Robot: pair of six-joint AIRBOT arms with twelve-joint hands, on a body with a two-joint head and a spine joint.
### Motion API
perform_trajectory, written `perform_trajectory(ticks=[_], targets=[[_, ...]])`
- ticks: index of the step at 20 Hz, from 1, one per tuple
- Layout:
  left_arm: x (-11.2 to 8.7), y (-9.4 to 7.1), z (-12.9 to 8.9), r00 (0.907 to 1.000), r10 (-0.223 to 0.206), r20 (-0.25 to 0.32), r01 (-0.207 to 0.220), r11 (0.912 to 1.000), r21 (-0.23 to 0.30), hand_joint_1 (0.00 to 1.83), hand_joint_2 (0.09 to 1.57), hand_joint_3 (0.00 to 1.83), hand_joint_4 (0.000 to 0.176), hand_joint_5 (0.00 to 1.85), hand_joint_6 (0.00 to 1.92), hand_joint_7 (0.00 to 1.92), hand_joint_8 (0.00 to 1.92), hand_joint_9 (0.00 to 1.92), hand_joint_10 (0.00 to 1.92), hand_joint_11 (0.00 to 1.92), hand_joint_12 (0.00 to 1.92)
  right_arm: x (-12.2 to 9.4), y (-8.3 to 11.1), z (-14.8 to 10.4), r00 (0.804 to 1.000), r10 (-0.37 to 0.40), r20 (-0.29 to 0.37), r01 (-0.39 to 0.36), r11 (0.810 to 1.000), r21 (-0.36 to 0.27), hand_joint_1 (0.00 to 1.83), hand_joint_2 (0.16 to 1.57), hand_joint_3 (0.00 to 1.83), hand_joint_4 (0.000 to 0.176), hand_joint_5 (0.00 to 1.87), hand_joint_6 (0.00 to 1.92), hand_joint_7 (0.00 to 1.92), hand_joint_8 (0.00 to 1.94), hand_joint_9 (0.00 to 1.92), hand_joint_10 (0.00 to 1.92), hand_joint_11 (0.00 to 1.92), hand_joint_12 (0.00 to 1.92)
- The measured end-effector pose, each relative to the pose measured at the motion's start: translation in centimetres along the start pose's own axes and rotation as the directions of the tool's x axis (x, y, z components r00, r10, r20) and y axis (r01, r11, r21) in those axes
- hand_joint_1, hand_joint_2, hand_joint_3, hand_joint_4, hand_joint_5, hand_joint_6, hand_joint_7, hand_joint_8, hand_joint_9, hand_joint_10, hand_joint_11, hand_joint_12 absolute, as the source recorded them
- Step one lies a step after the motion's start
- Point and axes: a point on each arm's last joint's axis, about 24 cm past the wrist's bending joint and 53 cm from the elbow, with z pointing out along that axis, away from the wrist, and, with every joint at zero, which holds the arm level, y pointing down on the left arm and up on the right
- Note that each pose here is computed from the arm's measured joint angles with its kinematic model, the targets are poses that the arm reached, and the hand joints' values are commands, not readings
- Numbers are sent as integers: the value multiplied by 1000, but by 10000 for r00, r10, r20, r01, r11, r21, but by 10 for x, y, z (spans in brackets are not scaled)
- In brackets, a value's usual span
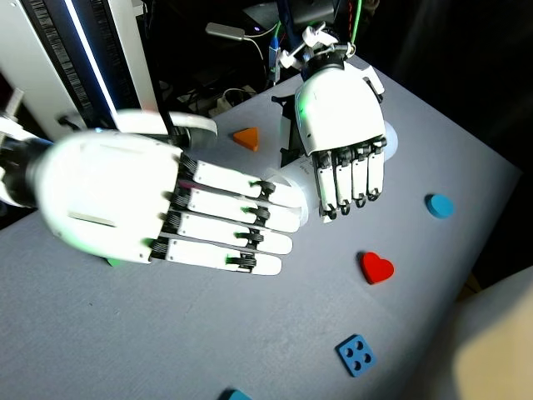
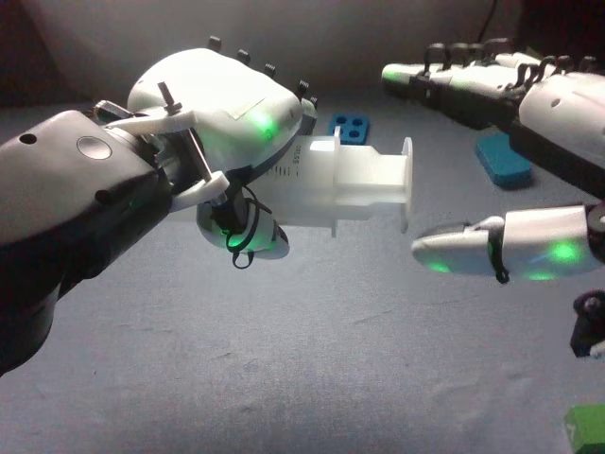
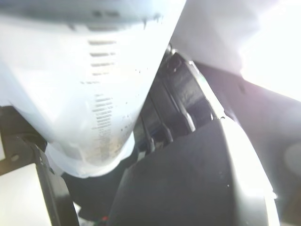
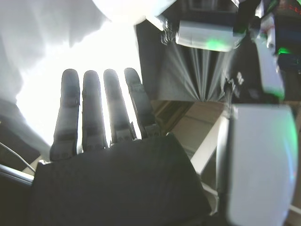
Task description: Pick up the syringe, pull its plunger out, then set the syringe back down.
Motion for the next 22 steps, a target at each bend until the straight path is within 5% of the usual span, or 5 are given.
perform_trajectory(ticks=[12,22], targets=[[0,1,-1,10000,-11,1,11,10000,-50,1371,1144,1,0,856,1023,925,1056,864,1402,785,1427,-8,-22,20,9883,998,1154,-1070,9926,580,1025,995,0,0,415,22,493,18,478,25,20,1125],[16,-5,-5,9994,69,-339,-65,9999,96,1372,1142,0,0,880,1001,924,1053,857,1407,780,1449,12,-30,11,9862,1623,334,-1654,9766,1378,1021,1016,5,0,407,10,483,9,480,15,3,1133]])
